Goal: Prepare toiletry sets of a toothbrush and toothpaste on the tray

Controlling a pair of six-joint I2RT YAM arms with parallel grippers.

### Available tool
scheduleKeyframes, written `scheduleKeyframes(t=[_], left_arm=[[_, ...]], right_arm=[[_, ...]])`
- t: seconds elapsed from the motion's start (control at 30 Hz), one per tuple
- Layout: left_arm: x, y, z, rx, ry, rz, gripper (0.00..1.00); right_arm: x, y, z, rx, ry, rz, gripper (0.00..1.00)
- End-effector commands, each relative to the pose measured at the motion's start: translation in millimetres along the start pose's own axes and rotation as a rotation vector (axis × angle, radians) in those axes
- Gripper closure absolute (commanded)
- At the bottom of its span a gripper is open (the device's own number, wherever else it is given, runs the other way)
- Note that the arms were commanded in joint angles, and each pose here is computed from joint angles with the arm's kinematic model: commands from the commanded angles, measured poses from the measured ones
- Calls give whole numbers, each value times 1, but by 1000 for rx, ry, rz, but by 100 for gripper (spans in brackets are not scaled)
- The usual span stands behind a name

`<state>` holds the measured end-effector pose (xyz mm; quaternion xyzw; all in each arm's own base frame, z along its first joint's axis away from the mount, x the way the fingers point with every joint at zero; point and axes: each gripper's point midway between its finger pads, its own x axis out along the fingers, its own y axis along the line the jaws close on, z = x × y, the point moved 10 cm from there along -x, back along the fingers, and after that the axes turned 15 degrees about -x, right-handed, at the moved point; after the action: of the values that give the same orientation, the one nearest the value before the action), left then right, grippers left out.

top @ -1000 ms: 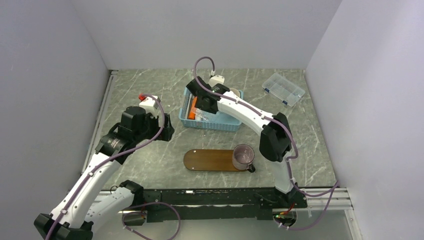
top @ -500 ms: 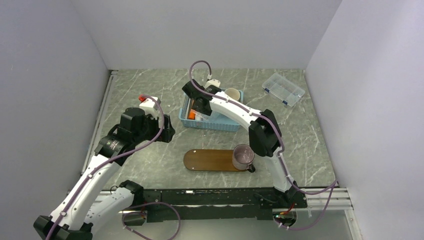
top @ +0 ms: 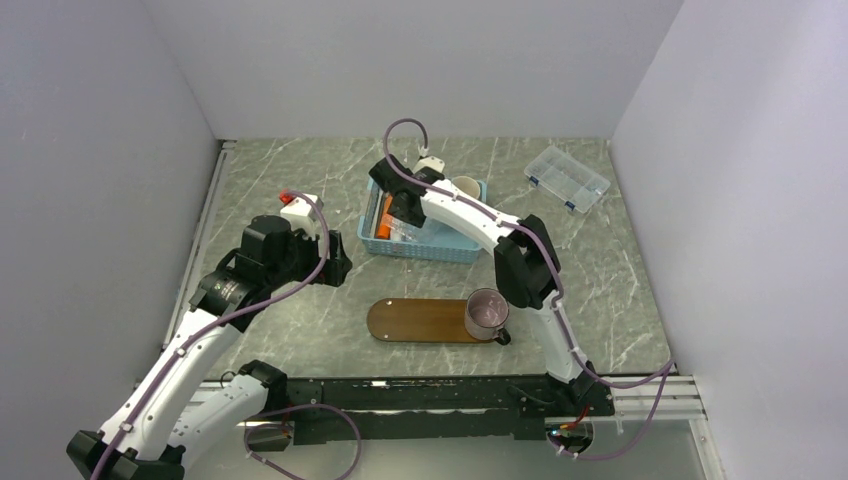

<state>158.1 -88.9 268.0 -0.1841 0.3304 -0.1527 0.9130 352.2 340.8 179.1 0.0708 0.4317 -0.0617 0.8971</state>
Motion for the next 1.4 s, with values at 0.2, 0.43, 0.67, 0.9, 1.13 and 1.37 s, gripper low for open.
scheduleKeyframes(t=[0.2,0.43,0.67,0.9,1.13,1.37], left_arm=[[1,-4,3,0,-21,-37,1],[1,-4,3,1,-20,-35,1],[1,-4,3,3,-20,-30,1],[2,-3,3,4,-20,-18,1],[3,-2,3,5,-19,-7,1],[5,-1,3,5,-11,5,1]], right_arm=[[5,9,10,38,-14,39,60],[1,9,14,38,-27,57,69],[-10,7,21,29,-54,72,81],[-27,3,31,6,-94,89,96],[-58,-4,40,-41,-186,91,100],[-86,-12,46,-63,-242,125,100]])
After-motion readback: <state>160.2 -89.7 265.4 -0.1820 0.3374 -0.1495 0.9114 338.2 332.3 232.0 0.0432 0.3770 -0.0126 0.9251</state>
